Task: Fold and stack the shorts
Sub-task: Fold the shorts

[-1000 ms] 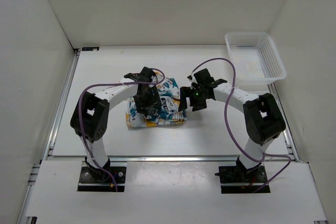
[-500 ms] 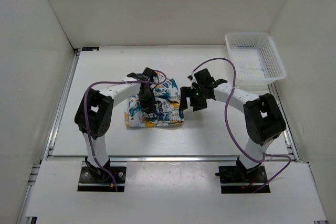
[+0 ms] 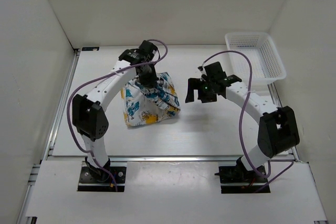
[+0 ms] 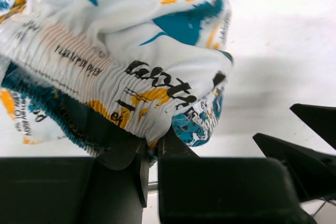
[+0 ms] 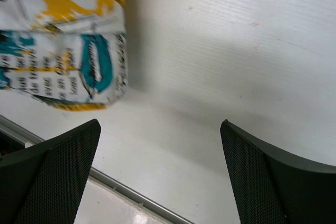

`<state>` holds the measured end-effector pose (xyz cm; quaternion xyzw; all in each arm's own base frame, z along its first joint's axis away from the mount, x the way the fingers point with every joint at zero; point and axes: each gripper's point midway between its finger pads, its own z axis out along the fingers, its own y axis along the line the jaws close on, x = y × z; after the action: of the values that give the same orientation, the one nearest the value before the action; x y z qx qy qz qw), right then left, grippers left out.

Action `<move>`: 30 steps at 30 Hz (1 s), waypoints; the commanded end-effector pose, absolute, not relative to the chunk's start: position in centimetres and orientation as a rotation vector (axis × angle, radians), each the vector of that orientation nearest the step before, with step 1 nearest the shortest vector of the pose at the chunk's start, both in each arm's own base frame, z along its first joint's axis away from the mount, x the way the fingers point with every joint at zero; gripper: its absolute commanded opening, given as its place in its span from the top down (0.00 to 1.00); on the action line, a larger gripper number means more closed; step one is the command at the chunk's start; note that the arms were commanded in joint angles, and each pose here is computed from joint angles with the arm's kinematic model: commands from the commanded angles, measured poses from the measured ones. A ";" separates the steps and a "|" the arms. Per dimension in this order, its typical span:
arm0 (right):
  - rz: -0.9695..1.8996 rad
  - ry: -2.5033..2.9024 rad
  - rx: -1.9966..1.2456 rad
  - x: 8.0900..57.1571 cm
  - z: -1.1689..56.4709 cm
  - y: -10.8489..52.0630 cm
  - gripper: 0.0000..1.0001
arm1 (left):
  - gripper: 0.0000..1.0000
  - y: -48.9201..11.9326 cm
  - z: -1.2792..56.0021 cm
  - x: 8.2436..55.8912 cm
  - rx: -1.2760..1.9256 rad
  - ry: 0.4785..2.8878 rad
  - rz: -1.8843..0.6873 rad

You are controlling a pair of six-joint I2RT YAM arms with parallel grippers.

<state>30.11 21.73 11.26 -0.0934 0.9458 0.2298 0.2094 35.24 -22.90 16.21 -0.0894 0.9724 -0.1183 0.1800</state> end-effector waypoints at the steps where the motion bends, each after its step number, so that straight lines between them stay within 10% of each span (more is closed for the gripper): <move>1: 0.597 2.586 -0.257 30.9 13.3 20.6 0.00 | 0.90 -21.2 20.8 34.9 -0.229 2.662 -0.276; 24: 1.407 2.504 -0.410 33.0 11.1 34.9 0.00 | 0.90 -14.5 17.2 34.5 -0.346 2.683 -0.198; 30: 1.461 2.530 -0.482 31.8 9.4 37.2 0.22 | 0.90 -12.7 15.6 35.0 -0.395 2.688 -0.211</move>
<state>32.11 35.27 8.18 -0.1349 0.8709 0.4636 0.0913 33.88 -13.13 13.28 -0.1418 0.9759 -0.0464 0.1595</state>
